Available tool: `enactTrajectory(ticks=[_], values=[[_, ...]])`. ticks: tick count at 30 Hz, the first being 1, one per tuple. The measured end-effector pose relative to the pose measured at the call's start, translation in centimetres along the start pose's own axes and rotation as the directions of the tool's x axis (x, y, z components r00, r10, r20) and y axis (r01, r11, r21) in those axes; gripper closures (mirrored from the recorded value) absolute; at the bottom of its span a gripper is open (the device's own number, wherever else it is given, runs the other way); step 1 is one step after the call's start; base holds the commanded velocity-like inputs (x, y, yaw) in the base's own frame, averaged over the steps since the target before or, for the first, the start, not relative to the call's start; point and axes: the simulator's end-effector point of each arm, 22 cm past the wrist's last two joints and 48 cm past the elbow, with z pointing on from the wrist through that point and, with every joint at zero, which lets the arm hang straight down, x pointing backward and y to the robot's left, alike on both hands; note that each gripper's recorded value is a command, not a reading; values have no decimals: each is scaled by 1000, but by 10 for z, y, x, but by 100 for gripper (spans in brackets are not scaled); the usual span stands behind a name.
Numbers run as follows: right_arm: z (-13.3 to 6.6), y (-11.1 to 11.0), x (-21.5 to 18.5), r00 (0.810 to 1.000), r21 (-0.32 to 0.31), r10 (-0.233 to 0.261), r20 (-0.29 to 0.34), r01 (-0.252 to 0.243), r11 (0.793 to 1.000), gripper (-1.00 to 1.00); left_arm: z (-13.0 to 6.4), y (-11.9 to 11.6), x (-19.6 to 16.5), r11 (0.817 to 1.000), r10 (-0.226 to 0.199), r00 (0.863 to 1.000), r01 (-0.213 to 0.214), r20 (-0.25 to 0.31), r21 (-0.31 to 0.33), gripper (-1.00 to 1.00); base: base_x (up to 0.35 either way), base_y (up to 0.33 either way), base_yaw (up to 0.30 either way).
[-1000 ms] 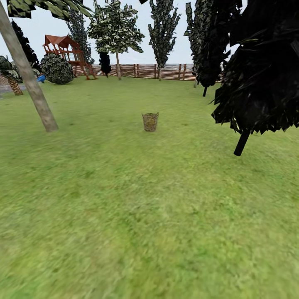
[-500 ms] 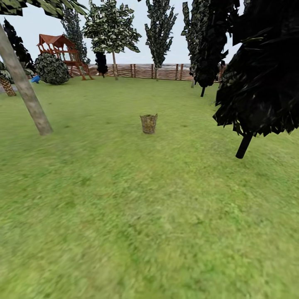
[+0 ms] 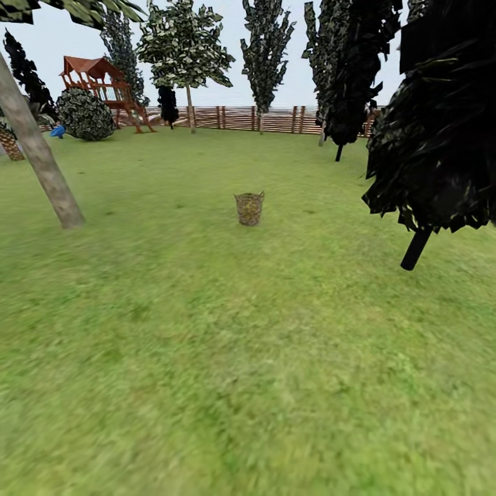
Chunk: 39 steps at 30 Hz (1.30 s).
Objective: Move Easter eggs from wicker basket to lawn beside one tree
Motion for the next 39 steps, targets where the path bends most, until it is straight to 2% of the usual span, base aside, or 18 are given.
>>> enactTrajectory(ticks=[39], values=[[0, -3, 0, 1000, 3, 1, 0, -1, 1000, -100, 0, 0, 0, 1000, -1, 1000, 1, -1, 0, -100, 319, 100, 14]])
